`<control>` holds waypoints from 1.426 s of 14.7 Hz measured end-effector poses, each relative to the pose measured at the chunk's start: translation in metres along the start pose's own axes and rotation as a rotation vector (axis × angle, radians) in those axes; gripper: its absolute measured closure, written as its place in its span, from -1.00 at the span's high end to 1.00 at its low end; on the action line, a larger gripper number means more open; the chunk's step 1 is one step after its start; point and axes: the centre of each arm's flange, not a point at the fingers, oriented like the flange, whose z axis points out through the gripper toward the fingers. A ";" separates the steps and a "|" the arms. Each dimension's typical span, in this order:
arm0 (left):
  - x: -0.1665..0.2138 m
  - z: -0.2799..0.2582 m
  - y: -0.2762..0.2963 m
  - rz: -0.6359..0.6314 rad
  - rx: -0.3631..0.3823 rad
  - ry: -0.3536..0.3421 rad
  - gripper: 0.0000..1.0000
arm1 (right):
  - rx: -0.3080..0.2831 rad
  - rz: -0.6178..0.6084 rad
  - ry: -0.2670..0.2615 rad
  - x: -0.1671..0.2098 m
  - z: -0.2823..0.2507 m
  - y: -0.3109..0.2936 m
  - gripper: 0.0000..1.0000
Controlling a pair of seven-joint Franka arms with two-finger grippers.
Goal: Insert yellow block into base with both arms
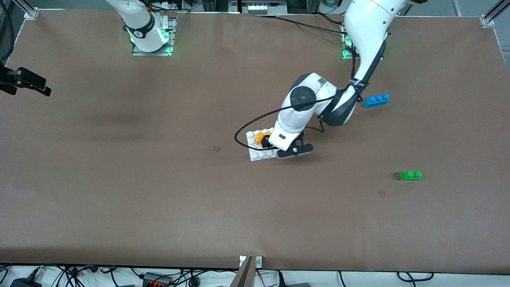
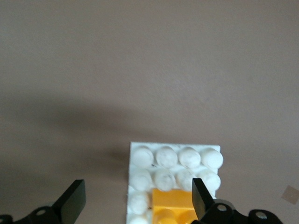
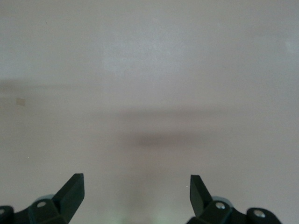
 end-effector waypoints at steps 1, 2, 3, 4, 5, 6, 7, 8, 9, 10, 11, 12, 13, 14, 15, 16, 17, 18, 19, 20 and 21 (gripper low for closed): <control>0.007 -0.007 -0.009 0.003 0.003 0.003 1.00 | 0.000 0.000 0.000 0.000 0.000 0.000 1.00; 0.013 -0.015 -0.019 0.018 0.012 0.001 1.00 | 0.000 0.000 0.000 0.000 0.000 0.000 1.00; 0.019 -0.023 -0.027 0.042 0.019 -0.001 1.00 | 0.000 0.000 0.000 0.000 0.000 0.000 1.00; 0.026 -0.031 -0.036 0.064 0.023 -0.007 1.00 | 0.000 0.000 0.001 0.000 0.000 0.000 1.00; 0.033 -0.040 -0.046 0.085 0.026 -0.018 1.00 | 0.000 0.000 0.005 0.000 0.000 0.000 1.00; 0.041 -0.048 -0.058 0.107 0.035 -0.035 1.00 | -0.001 0.000 0.010 0.001 -0.001 0.000 1.00; 0.047 -0.057 -0.071 0.129 0.052 -0.054 1.00 | -0.001 0.000 0.014 0.002 -0.001 0.000 1.00; 0.054 -0.066 -0.085 0.145 0.068 -0.071 1.00 | -0.001 0.000 0.017 0.002 -0.002 0.000 1.00; 0.060 -0.075 -0.099 0.147 0.080 -0.082 1.00 | -0.002 0.000 0.020 0.002 -0.002 0.000 1.00; 0.067 -0.085 -0.115 0.135 0.091 -0.091 1.00 | -0.002 0.000 0.025 0.003 -0.002 0.000 1.00; 0.073 -0.098 -0.132 0.114 0.104 -0.099 1.00 | -0.003 0.001 0.032 0.003 -0.003 0.000 1.00; 0.080 -0.112 -0.149 0.094 0.114 -0.104 1.00 | -0.003 0.008 0.035 0.004 -0.003 0.000 1.00; 0.086 -0.129 -0.165 0.084 0.121 -0.107 1.00 | -0.002 0.027 0.037 0.004 -0.003 -0.001 1.00; 0.090 -0.148 -0.179 0.081 0.125 -0.104 1.00 | -0.002 0.054 0.038 0.004 -0.003 -0.002 1.00; 0.094 -0.165 -0.192 0.084 0.125 -0.094 1.00 | -0.001 0.076 0.038 0.004 -0.003 -0.003 1.00; 0.097 -0.181 -0.204 0.096 0.127 -0.091 1.00 | 0.000 0.083 0.037 0.005 -0.003 -0.006 1.00; 0.097 -0.194 -0.216 0.110 0.133 -0.096 1.00 | 0.001 0.086 0.037 0.005 -0.002 -0.009 1.00; 0.098 -0.207 -0.226 0.123 0.136 -0.097 1.00 | 0.001 0.086 0.037 0.006 -0.002 -0.012 1.00; 0.098 -0.220 -0.234 0.129 0.137 -0.092 1.00 | 0.001 0.086 0.040 0.008 -0.001 -0.014 1.00; 0.097 -0.233 -0.241 0.126 0.139 -0.086 1.00 | 0.001 0.084 0.042 0.009 -0.001 -0.015 1.00; 0.095 -0.245 -0.249 0.119 0.142 -0.082 1.00 | 0.001 0.082 0.046 0.009 0.000 -0.016 1.00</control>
